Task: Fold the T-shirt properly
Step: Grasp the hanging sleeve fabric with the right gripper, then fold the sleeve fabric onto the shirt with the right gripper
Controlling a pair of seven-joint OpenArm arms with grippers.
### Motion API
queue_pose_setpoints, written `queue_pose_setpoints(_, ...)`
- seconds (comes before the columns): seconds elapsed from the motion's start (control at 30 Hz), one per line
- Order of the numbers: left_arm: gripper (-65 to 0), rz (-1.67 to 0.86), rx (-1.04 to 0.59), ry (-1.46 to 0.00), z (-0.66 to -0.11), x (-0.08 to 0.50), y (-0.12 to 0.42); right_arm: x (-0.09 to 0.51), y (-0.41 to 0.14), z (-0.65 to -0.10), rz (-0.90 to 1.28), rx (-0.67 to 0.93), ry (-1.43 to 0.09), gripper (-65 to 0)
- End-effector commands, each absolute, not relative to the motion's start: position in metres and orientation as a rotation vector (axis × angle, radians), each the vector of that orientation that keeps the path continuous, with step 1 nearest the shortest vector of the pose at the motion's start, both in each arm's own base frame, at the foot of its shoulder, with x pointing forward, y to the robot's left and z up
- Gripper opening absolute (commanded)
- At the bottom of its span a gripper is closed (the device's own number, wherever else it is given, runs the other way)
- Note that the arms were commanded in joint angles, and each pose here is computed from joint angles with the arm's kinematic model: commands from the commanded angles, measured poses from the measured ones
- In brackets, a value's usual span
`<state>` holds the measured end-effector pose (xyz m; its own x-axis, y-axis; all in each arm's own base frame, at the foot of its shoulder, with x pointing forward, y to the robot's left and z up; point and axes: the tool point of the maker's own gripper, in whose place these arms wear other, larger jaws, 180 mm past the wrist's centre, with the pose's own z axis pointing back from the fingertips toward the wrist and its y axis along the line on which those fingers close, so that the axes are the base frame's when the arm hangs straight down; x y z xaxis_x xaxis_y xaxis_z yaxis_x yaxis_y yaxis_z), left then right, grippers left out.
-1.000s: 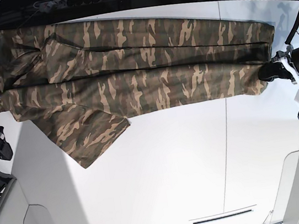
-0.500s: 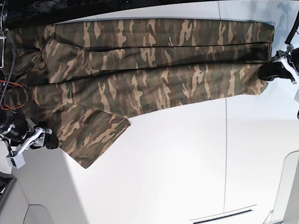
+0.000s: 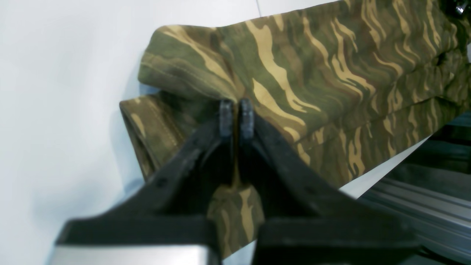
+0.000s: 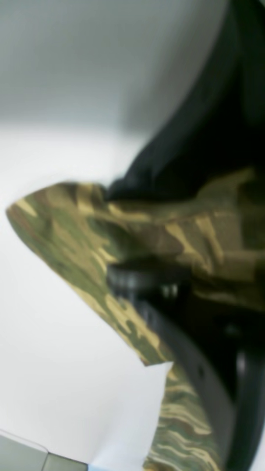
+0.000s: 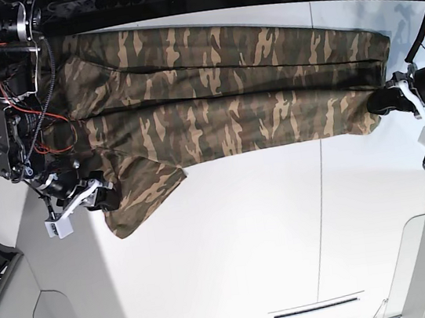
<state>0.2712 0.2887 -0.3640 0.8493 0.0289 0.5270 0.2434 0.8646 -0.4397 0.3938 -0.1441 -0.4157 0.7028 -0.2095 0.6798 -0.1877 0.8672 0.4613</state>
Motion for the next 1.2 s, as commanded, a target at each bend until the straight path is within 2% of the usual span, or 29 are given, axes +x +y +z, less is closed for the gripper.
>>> queue_pose_setpoints(0.0,-65.0,-0.136,-0.515,-0.596,-0.349,0.281,0.294,0.405,-0.147,-0.402,-0.003,0.538,-0.845,-51.7)
queue_pose_setpoints(0.07,-65.0,-0.136,-0.515,-0.596,-0.349,0.281,0.294,0.406,-0.147,-0.400,-0.007,0.543,-0.849,-63.9)
queue_pose_setpoints(0.1,-65.0,-0.136,-0.516,-0.597,-0.348,0.281,0.293,0.407,-0.147,-0.399,-0.006,0.545,-0.852,-65.0)
queue_pose_setpoints(0.4,-65.0,-0.145,-0.497,-0.592,-0.345,0.281,0.300,0.396,-0.132,-0.357,0.132,0.585,-0.808,-65.0)
queue_pose_setpoints(0.53,-65.0,-0.161,-0.484,-0.552,-0.338,0.276,0.309,0.380,-0.143,-0.331,0.164,0.566,-0.867,-65.0)
queue_pose_setpoints(1.0,-65.0,-0.164,-0.517,-0.525,-0.331,0.271,0.309,0.265,-0.163,-0.287,0.189,0.577,-0.933,-65.0)
queue_pose_setpoints(1.17,-65.0,-0.166,-0.510,-0.518,-0.332,0.270,0.310,0.225,-0.174,-0.291,0.167,0.530,-0.891,-65.0)
